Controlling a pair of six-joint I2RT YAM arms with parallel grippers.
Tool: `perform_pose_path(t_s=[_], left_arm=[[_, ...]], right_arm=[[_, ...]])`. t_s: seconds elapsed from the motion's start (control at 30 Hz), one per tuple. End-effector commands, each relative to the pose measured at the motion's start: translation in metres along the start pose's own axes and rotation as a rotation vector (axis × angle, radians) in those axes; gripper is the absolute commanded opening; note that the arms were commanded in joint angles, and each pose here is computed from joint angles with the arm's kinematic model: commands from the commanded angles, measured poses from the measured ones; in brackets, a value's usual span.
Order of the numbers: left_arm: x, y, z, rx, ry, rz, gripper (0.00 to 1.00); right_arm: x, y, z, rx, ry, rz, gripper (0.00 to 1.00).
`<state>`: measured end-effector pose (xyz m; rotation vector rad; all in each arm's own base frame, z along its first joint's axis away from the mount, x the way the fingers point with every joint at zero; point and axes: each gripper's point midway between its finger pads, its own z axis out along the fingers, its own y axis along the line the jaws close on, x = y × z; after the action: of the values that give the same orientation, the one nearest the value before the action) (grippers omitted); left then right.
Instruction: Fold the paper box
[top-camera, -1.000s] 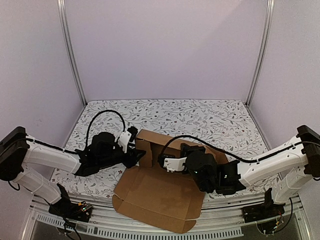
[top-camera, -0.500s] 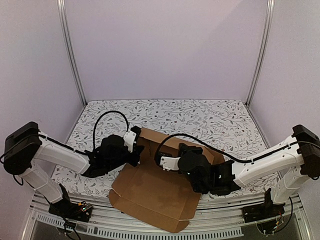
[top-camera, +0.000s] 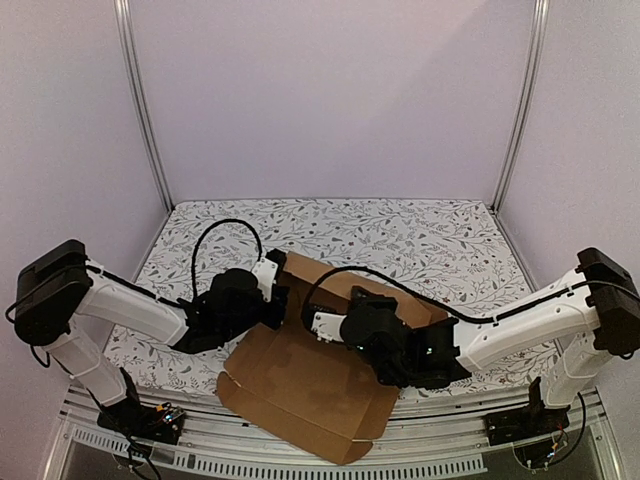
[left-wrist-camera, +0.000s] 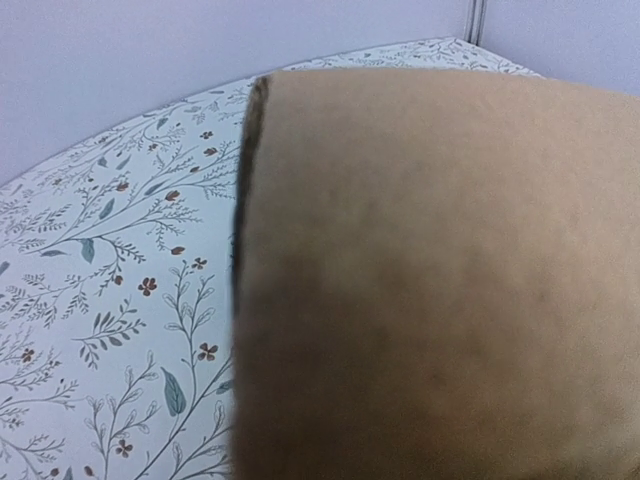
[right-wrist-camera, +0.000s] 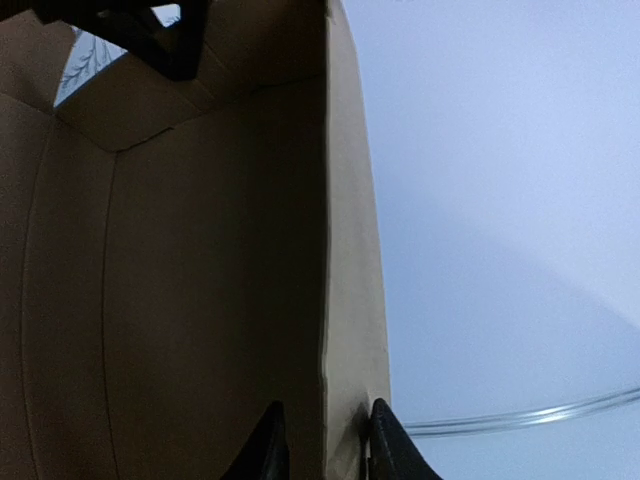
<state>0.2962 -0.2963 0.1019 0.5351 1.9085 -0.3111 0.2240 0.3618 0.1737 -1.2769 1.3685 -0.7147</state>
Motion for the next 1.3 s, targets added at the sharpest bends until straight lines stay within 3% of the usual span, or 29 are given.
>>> perform_pose_path(t_s=[0.0, 0.2, 0.33, 0.7, 0.83, 1.1, 1.27], left_arm=[[-0.019, -0.037, -0.004, 0.118, -0.047, 0.057, 0.00], [-0.017, -0.047, -0.004, 0.171, -0.022, 0.119, 0.00], [-0.013, -0.050, -0.001, 0.184, 0.004, 0.154, 0.00], [-0.006, -0.071, 0.007, 0.306, 0.037, 0.204, 0.00], [-0.005, -0.077, 0.011, 0.342, 0.030, 0.243, 0.00], [0.000, -0.085, 0.015, 0.381, 0.075, 0.229, 0.00], [0.000, -0.085, 0.016, 0.378, 0.073, 0.228, 0.00]], right_arm=[[-0.020, 0.047, -0.009, -0.235, -0.123, 0.012, 0.34], [-0.054, 0.018, -0.037, -0.369, -0.282, 0.176, 0.60], [-0.069, -0.004, -0.055, -0.447, -0.352, 0.259, 0.71], [-0.071, -0.075, -0.061, -0.607, -0.403, 0.595, 0.75], [-0.055, -0.096, -0.031, -0.589, -0.317, 0.793, 0.64], [-0.043, -0.094, 0.002, -0.586, -0.217, 0.976, 0.04], [-0.046, -0.073, 0.017, -0.627, -0.190, 1.029, 0.00]])
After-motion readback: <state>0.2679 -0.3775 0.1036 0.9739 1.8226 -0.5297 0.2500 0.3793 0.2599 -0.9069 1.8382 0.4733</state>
